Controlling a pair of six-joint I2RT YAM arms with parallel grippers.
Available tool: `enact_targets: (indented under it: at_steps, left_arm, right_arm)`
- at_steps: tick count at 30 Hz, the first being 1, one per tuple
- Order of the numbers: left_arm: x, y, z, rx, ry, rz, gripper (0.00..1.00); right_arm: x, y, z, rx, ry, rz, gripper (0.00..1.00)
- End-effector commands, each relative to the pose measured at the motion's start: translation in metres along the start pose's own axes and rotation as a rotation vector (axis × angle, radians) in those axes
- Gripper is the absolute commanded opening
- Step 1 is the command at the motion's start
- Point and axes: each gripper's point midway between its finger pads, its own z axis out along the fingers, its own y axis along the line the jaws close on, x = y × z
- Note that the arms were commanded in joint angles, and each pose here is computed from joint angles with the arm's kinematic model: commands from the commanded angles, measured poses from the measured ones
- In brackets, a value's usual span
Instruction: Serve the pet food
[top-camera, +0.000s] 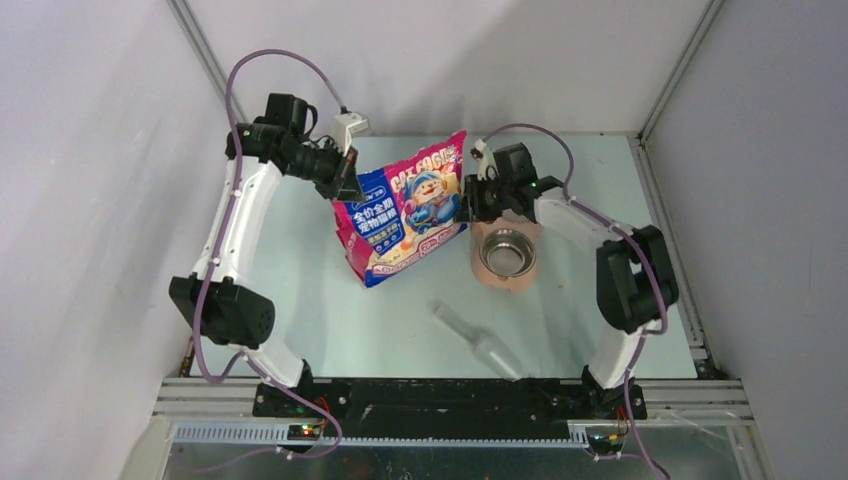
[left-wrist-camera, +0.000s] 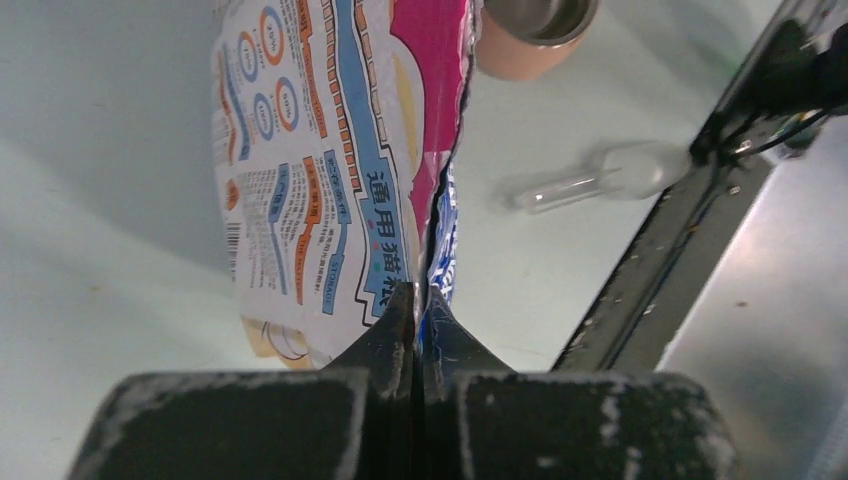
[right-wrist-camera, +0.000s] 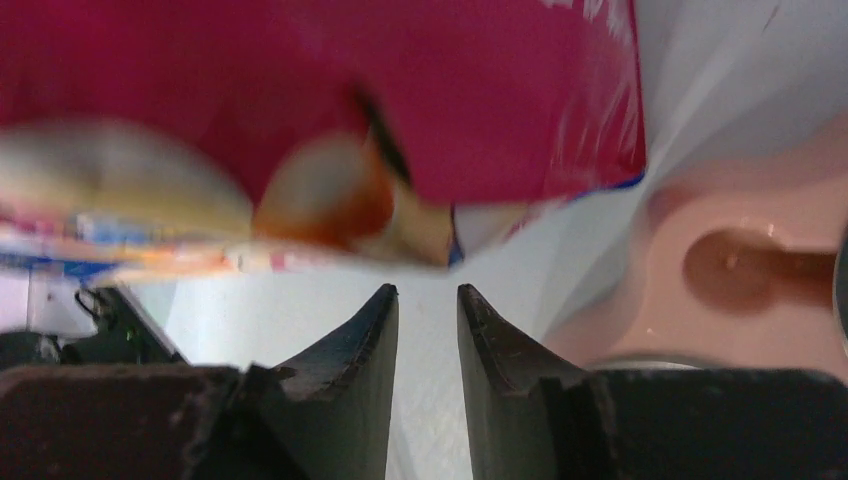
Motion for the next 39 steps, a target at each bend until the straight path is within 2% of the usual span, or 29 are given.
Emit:
enact_targets:
  at_steps: [1,5,7,8,9,10,14,16,18,20,22,25,27,30,35,39]
  left_arm:
    - [-0.051,-0.064,-0.032,0.159,-0.275,-0.015,0.0]
    - [-0.04,-0.067,-0.026,0.155,-0.285,-0.035,0.0]
    - [-0.038,-0.067,-0.027,0.148,-0.284,-0.034,0.11]
    - [-0.039,-0.07,-0.031,0.149,-0.285,-0.023,0.27]
    - [-0.041,-0.074,-0.036,0.145,-0.299,0.018,0.33]
    - [-0.046,-0.075,-0.042,0.126,-0.314,0.05,0.44]
    - [-0.078,-0.07,-0.081,-0.029,-0.457,0.175,0.59]
    - [-0.096,-0.058,-0.101,-0.089,-0.56,0.152,0.64]
    - [-0.107,-0.038,-0.112,-0.122,-0.655,0.003,0.66]
    - [-0.1,0.008,-0.116,-0.236,-0.712,-0.14,0.67]
    - [-0.081,0.05,-0.103,-0.35,-0.714,-0.296,0.67]
    - [-0.028,0.107,-0.074,-0.533,-0.637,-0.523,0.65]
    - [0.004,0.126,-0.046,-0.56,-0.559,-0.617,0.63]
    - [0.05,0.145,-0.006,-0.567,-0.441,-0.77,0.57]
    - [0.116,0.145,0.048,-0.518,-0.271,-0.934,0.37]
    - [0.137,0.122,0.079,-0.418,-0.193,-0.955,0.35]
  right_arm:
    - [-0.057,0.014,0.022,-0.006,-0.129,0.029,0.3]
    - [-0.089,0.0,0.057,0.059,-0.178,-0.023,0.25]
    - [-0.107,0.002,0.062,0.071,-0.209,-0.054,0.24]
    - [-0.113,0.001,0.061,0.082,-0.221,-0.057,0.24]
    - [-0.12,0.003,0.059,0.081,-0.236,-0.074,0.24]
    - [-0.124,0.003,0.056,0.083,-0.247,-0.082,0.24]
    - [-0.122,0.0,0.032,0.088,-0.261,-0.13,0.28]
    - [-0.116,0.001,0.015,0.078,-0.261,-0.161,0.32]
    - [-0.107,-0.001,0.0,0.079,-0.258,-0.175,0.35]
    - [-0.101,0.0,-0.018,0.08,-0.266,-0.167,0.37]
    - [-0.089,-0.005,-0.025,0.087,-0.249,-0.136,0.38]
    - [-0.074,-0.007,-0.028,0.072,-0.222,-0.119,0.39]
    - [-0.063,-0.007,-0.025,0.068,-0.202,-0.118,0.4]
    - [-0.049,-0.006,-0.016,0.064,-0.174,-0.123,0.41]
    - [-0.033,-0.001,0.009,0.039,-0.119,-0.122,0.41]
    - [-0.016,-0.003,0.034,0.029,-0.059,-0.096,0.41]
